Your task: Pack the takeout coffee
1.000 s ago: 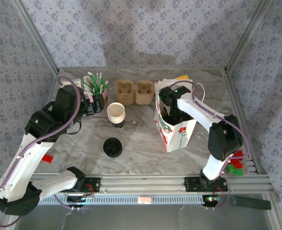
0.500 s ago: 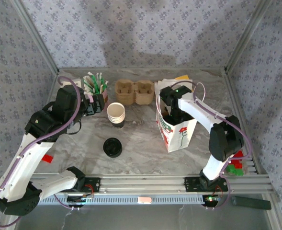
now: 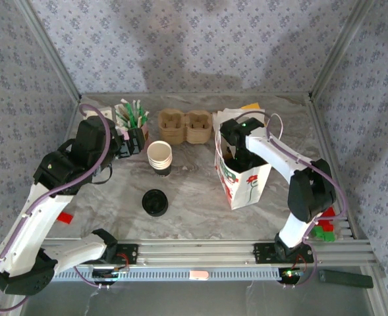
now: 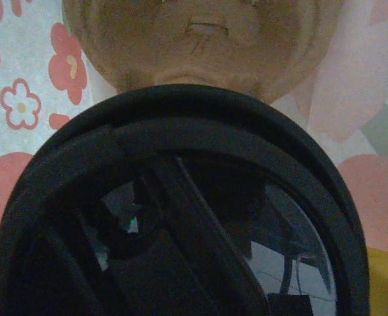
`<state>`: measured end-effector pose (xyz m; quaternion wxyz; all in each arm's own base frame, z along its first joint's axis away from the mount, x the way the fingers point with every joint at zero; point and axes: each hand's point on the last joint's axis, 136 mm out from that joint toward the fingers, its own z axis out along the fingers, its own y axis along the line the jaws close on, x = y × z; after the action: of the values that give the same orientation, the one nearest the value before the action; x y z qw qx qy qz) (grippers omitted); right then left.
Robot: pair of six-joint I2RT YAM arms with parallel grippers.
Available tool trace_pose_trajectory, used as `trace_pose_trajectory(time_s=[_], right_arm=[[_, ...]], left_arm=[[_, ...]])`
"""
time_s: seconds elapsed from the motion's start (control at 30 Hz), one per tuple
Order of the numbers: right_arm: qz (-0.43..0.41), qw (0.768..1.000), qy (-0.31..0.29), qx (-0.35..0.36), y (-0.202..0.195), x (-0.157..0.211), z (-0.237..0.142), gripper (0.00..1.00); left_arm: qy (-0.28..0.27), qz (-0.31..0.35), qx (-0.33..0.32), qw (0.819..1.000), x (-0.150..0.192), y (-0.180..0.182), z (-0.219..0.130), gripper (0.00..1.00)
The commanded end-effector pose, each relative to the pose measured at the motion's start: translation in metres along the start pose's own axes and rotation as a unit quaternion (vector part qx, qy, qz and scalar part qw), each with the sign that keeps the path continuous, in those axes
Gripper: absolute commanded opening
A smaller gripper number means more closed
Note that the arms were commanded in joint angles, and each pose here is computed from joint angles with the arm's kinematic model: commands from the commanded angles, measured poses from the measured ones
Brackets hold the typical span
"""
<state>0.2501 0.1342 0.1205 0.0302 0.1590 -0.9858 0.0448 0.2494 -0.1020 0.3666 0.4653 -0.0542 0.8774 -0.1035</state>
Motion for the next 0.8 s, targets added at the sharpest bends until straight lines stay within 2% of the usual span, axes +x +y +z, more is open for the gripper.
trace_pose_trajectory(time_s=[0.0,0.77], right_arm=[[0.001,1.0,-0.008,0.01,-0.008,0.007,-0.016,1.0],[0.002,0.999,-0.03,0.017,-0.011,0.005,-0.035,1.0]], left_arm=[[-0.013,0.002,0.0,1.0,-0.009,-0.002,-0.006,1.0],[-0.016,0.003,0.001,1.0,-0.008,0.0,-0.008,1.0]])
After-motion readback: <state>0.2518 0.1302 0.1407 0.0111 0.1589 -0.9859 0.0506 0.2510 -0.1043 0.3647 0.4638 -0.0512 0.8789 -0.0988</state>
